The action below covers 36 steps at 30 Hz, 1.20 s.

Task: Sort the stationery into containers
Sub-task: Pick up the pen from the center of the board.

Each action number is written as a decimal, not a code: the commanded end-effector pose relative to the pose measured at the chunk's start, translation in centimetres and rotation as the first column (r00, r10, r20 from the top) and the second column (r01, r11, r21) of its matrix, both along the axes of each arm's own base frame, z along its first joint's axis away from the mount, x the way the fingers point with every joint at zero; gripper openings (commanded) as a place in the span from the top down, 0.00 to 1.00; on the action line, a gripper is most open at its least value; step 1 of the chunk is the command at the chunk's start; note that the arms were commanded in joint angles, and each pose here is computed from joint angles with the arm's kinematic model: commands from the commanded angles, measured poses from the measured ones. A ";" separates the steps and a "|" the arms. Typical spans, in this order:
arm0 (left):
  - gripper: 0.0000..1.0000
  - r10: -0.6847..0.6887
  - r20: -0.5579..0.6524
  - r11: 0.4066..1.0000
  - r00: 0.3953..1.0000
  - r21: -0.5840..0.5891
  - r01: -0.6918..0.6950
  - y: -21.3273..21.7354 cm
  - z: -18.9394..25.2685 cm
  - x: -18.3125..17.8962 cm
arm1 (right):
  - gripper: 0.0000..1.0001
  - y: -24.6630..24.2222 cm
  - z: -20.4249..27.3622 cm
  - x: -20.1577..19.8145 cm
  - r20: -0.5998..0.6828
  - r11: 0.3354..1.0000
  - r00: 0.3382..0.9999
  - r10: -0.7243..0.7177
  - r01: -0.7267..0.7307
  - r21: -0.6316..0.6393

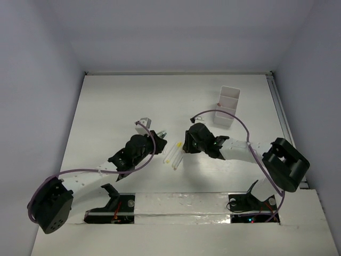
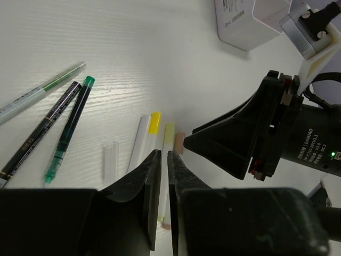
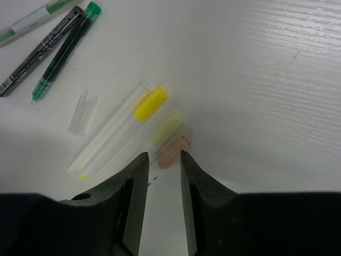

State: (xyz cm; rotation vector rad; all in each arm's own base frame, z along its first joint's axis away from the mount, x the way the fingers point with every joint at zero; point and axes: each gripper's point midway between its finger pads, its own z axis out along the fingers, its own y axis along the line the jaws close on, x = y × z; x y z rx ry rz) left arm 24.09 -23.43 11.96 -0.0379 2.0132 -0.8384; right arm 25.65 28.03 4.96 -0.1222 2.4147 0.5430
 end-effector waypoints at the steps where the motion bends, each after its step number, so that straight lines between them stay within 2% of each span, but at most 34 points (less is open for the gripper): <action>1: 0.92 -0.036 0.046 0.999 0.998 -0.025 0.038 -0.8 1.0 0.2 | 0.64 0.7 -0.1 0.5 -0.014 1.000 1.000 -0.027 0.026 -0.010; 11: 0.84 -0.079 0.043 0.996 0.996 0.031 0.078 -1.3 -0.1 0.2 | 0.66 0.4 -1.4 0.5 -0.051 0.997 0.997 -0.051 0.048 -0.053; 16: 0.82 -0.096 0.035 0.995 0.995 0.044 0.095 -1.6 -0.7 0.2 | 0.56 -0.5 -1.9 0.5 -0.055 0.991 0.997 -0.046 0.038 -0.131; 18: 0.82 -0.093 0.036 0.994 0.995 0.054 0.091 -1.5 -0.8 0.3 | 0.55 -0.8 -2.0 0.4 -0.061 0.987 0.998 -0.028 0.018 -0.157; 22: 0.82 -0.083 0.038 0.995 0.996 0.067 0.080 -1.3 -1.1 0.5 | 0.61 -1.5 -2.5 -0.3 -0.080 0.982 0.997 -0.007 -0.008 -0.191; 29: 0.82 -0.074 0.045 0.995 0.996 0.068 0.071 -1.3 -0.7 0.8 | 0.61 -2.0 -2.8 -1.8 -0.118 0.963 0.991 0.061 -0.089 -0.254; 32: 0.82 -0.041 0.089 0.999 0.995 0.023 0.039 -0.8 1.0 0.9 | 0.65 -3.1 -4.0 -2.2 -0.139 0.941 0.989 0.047 -0.091 -0.326; 36: 0.82 0.026 0.163 0.999 0.986 -0.034 -0.021 0.8 3.8 0.8 | 0.69 -3.7 -4.5 -2.6 -0.149 0.936 0.988 0.037 -0.087 -0.341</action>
